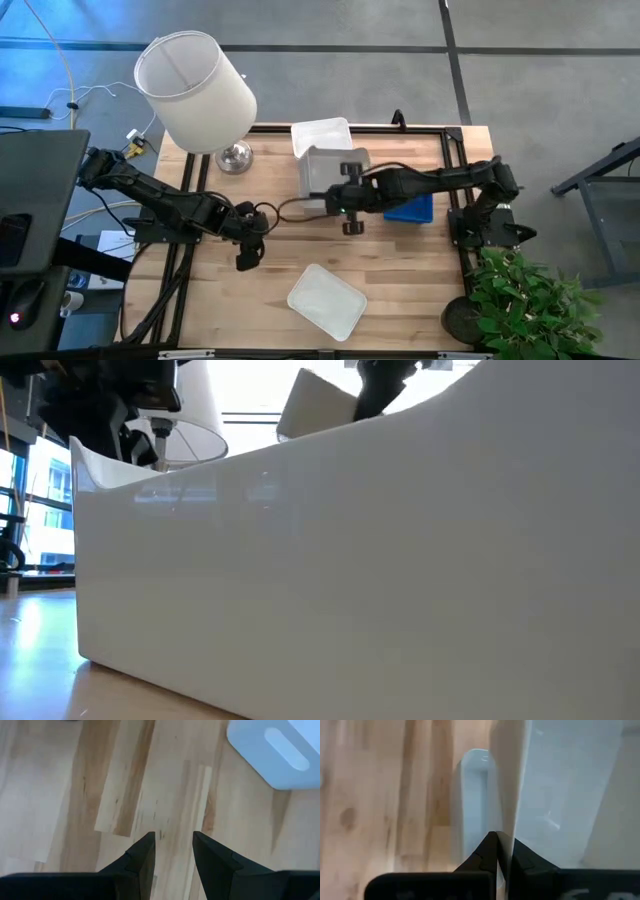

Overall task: Stack baskets by color
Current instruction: Stack the bottom gray bin into the top gray bin

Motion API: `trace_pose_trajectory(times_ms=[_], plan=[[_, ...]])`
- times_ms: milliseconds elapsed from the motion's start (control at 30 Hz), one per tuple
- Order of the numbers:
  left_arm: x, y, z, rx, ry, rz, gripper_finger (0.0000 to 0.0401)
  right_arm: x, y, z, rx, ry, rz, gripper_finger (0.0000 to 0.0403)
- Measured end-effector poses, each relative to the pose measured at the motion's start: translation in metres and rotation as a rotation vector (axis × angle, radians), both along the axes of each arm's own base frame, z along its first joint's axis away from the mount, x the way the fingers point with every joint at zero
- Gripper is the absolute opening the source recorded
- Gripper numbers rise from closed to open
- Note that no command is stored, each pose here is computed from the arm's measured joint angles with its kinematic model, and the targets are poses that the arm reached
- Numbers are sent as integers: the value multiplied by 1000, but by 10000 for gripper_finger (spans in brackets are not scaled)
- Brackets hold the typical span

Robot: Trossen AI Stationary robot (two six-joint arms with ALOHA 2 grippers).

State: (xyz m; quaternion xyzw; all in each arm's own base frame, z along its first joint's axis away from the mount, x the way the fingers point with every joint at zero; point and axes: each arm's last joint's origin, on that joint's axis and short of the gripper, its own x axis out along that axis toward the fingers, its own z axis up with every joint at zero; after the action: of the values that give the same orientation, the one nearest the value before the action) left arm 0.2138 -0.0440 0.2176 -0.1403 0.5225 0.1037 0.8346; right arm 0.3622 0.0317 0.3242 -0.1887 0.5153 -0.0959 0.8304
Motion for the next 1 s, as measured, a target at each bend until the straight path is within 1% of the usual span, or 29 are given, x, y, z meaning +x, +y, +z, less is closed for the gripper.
trace_pose_trajectory(times_ms=[133, 367, 767, 1000], plan=[[1, 6, 0, 5, 0, 29, 117, 7, -12, -8, 10, 36, -33, 0], [2, 13, 0, 21, 0, 57, 117, 15, -19, -23, 89, 81, -41, 0], [2, 14, 0, 29, 3, 49, 117, 26, -19, -48, 91, 167, -19, 0], [2, 14, 0, 32, 3, 48, 117, 30, -25, -56, 101, 200, -18, 0]])
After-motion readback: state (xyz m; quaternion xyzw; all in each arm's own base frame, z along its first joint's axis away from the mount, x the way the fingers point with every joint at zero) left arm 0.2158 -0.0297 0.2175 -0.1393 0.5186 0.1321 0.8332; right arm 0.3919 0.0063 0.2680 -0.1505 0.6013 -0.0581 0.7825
